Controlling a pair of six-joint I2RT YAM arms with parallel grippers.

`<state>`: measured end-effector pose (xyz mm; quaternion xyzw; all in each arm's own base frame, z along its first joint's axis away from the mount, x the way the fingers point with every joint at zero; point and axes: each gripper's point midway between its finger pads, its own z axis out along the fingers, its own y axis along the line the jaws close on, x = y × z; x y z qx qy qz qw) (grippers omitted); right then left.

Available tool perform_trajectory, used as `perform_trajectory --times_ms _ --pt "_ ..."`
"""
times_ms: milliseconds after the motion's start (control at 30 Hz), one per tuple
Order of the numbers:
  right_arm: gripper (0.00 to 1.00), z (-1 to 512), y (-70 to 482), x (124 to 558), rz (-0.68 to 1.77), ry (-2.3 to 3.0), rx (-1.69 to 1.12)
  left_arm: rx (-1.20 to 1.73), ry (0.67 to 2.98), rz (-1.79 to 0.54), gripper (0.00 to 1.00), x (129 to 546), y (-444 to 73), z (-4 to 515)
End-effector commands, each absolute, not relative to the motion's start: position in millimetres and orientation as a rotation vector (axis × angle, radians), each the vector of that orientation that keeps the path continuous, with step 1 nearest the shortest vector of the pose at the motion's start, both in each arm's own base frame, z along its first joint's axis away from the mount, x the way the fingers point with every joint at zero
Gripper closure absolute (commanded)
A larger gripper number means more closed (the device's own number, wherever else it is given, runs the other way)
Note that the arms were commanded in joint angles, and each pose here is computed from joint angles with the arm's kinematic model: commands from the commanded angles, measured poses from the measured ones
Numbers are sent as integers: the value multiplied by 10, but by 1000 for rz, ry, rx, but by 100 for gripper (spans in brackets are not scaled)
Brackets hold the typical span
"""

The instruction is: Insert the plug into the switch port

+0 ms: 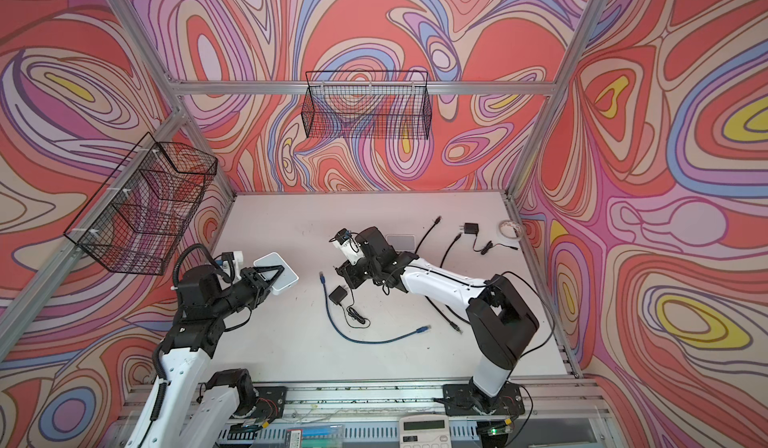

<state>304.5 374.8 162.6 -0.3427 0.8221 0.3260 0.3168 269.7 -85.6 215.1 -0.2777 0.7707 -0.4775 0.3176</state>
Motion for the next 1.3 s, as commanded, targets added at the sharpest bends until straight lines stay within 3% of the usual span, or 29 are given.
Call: perform_trajectory --times_ms 0,533,1267 --pt "100 1677 3759 2944 917 2165 -883 -618 1926 -1258 100 2945 -933 2377" --pt "100 1618 3680 2733 984 2161 -841 -442 1950 -1351 100 3621 -1757 2226" --pt "100 1749 3573 2825 907 2111 -752 -434 1965 -1437 100 3585 -2034 2048"
